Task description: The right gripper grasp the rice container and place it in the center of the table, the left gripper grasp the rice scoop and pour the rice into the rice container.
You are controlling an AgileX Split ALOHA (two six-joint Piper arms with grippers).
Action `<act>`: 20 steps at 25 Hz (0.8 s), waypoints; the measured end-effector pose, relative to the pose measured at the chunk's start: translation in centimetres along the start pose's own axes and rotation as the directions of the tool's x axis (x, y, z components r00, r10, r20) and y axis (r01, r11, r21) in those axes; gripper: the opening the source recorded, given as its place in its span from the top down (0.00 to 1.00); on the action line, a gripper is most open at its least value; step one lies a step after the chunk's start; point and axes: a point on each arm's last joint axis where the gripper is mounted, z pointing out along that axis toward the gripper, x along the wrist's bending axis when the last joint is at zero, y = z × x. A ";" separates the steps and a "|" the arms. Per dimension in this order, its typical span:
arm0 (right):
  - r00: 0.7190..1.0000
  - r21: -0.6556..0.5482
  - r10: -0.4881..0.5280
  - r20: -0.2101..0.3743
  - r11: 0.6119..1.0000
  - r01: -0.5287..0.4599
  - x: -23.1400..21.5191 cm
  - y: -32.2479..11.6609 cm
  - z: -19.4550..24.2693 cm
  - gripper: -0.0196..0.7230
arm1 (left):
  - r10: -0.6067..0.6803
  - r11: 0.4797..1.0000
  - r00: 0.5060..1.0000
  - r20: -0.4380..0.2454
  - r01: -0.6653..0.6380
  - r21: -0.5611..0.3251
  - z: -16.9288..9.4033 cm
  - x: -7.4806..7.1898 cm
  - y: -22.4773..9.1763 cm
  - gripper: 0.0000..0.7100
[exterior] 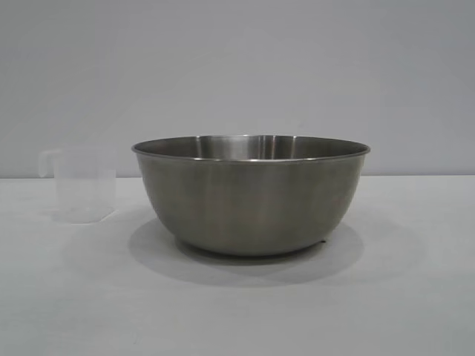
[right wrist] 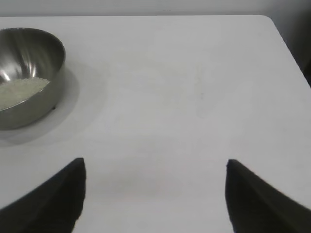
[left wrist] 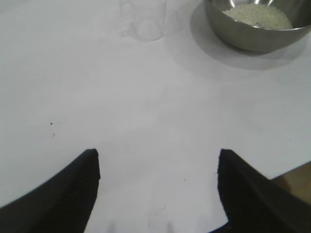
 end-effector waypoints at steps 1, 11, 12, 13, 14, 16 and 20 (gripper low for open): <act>1.000 0.000 0.000 0.000 1.000 0.000 0.0 0.0 0.0 0.26 | 0.000 1.000 1.000 0.000 0.000 0.000 0.0 0.0 0.0 0.36; 1.000 0.000 0.000 0.000 1.000 0.000 0.0 0.0 0.0 0.26 | -0.190 0.981 0.944 -0.270 0.171 -0.093 -1.0 -0.3 -0.7 0.36; 1.000 0.000 0.000 0.000 1.000 0.000 0.0 0.0 0.0 0.26 | -0.201 0.979 0.937 -0.285 0.180 -0.097 -1.0 -0.3 -0.7 0.36; 1.000 0.000 0.000 0.000 1.000 0.000 0.0 0.0 0.0 0.26 | -0.208 0.977 0.932 -0.296 0.186 -0.099 -1.0 -0.3 -0.7 0.36; 1.000 0.000 0.000 0.000 1.000 0.000 0.0 0.0 0.0 0.26 | -0.211 0.977 0.930 -0.301 0.190 -0.100 -1.0 -0.3 -0.7 0.36; 1.000 0.000 0.000 0.000 1.000 0.000 0.0 0.0 0.0 0.26 | -0.219 0.975 0.925 -0.312 0.196 -0.103 -1.0 -0.3 -0.7 0.36; 1.000 0.000 0.000 0.000 1.000 0.000 0.0 0.0 0.0 0.26 | -0.222 0.974 0.922 -0.316 0.199 -0.104 -1.0 -0.3 -0.7 0.36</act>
